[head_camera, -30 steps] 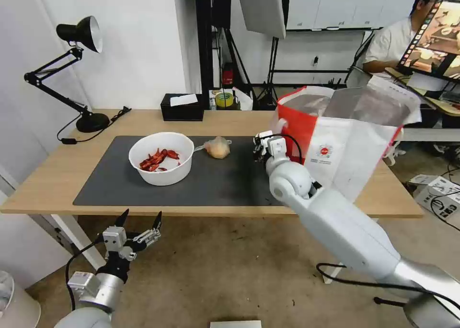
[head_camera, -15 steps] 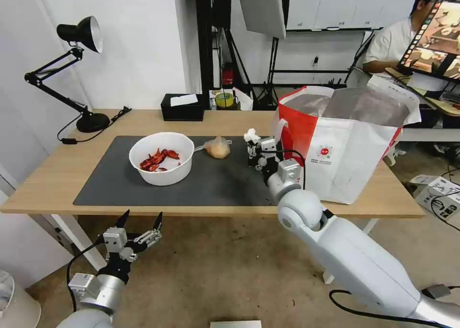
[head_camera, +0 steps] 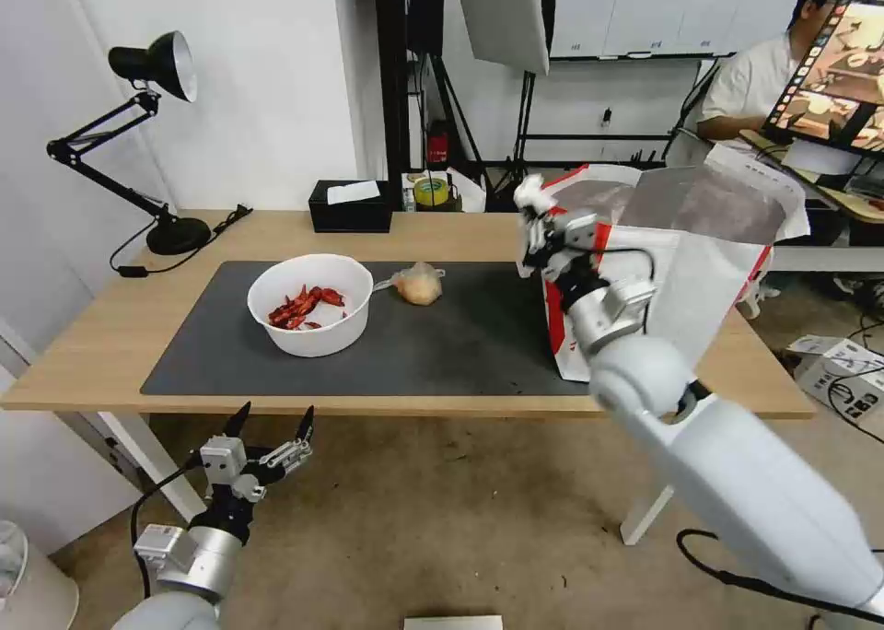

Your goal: Pick up the trash from the table and place it into the takeout bag.

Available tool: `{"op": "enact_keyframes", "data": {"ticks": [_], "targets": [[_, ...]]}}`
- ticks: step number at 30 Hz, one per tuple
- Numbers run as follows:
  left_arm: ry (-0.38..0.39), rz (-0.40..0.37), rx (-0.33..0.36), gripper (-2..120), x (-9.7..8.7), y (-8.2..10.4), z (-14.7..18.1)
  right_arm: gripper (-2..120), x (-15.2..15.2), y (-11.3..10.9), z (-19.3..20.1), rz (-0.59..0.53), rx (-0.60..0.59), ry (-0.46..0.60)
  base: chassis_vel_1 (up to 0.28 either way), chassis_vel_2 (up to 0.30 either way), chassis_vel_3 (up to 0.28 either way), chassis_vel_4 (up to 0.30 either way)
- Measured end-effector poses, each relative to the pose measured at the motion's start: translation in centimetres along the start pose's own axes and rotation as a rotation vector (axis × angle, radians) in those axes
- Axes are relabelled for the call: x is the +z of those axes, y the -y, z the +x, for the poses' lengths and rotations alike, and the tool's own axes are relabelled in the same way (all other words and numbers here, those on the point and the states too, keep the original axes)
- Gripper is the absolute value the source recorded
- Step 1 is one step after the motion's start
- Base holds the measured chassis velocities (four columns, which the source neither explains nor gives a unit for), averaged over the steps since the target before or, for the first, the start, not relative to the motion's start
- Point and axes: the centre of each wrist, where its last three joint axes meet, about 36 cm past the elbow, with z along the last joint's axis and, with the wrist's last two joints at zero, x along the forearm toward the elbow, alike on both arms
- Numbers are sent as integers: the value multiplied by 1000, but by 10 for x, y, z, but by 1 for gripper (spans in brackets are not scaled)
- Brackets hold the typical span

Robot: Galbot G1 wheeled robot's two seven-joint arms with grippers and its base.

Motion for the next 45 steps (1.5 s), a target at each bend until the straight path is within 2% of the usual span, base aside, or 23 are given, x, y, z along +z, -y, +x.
{"op": "enact_keyframes", "data": {"ticks": [2,3,6,9,11,15,20,23,24,26,28,32,35,36,39,41,43,45], "targets": [[0,-1,1,100,0,0,0,0,-8,14,-5,32,46,-8,0,0,0,0],[0,-1,1,100,0,0,0,0,-8,14,-5,32,46,-8,0,0,0,0],[3,-2,2,100,0,-1,-1,0,-15,34,-12,89,131,-76,0,0,0,0],[8,1,4,100,-1,0,-3,0,-19,43,-15,102,178,-123,0,0,0,0],[9,3,5,100,-1,0,-4,0,-21,46,-16,103,190,-136,0,0,0,0],[0,21,10,100,-1,2,-5,0,-34,54,-21,73,265,-240,0,0,0,0],[1,23,14,100,-2,3,-7,1,-36,54,-21,57,290,-274,0,0,0,0],[0,24,16,100,-1,3,-7,16,-35,52,-18,52,299,-289,0,0,0,0],[0,24,16,100,-1,3,-7,16,-35,52,-18,52,299,-289,0,0,0,0],[-1,24,17,100,-1,3,-7,24,-35,51,-16,54,305,-300,0,0,0,0],[-1,24,17,100,-1,3,-7,36,-36,52,-16,53,314,-319,0,0,0,0],[-2,24,18,100,-1,3,-6,44,-37,52,-14,55,317,-334,0,0,0,0],[-2,24,19,100,-2,4,-6,58,-37,52,-13,59,316,-353,0,0,0,0],[-2,24,19,100,-2,4,-6,58,-37,52,-13,59,316,-353,0,0,0,0],[-2,24,20,100,-2,5,-5,73,-37,52,-13,64,315,-368,0,0,0,0],[-2,24,20,100,-2,5,-5,75,-37,51,-13,63,315,-368,0,0,0,0],[1,24,21,100,-4,5,-4,89,-37,51,-13,61,314,-368,0,0,0,0],[2,24,21,100,-4,5,-4,92,-37,50,-13,59,312,-364,0,0,0,0]]}}
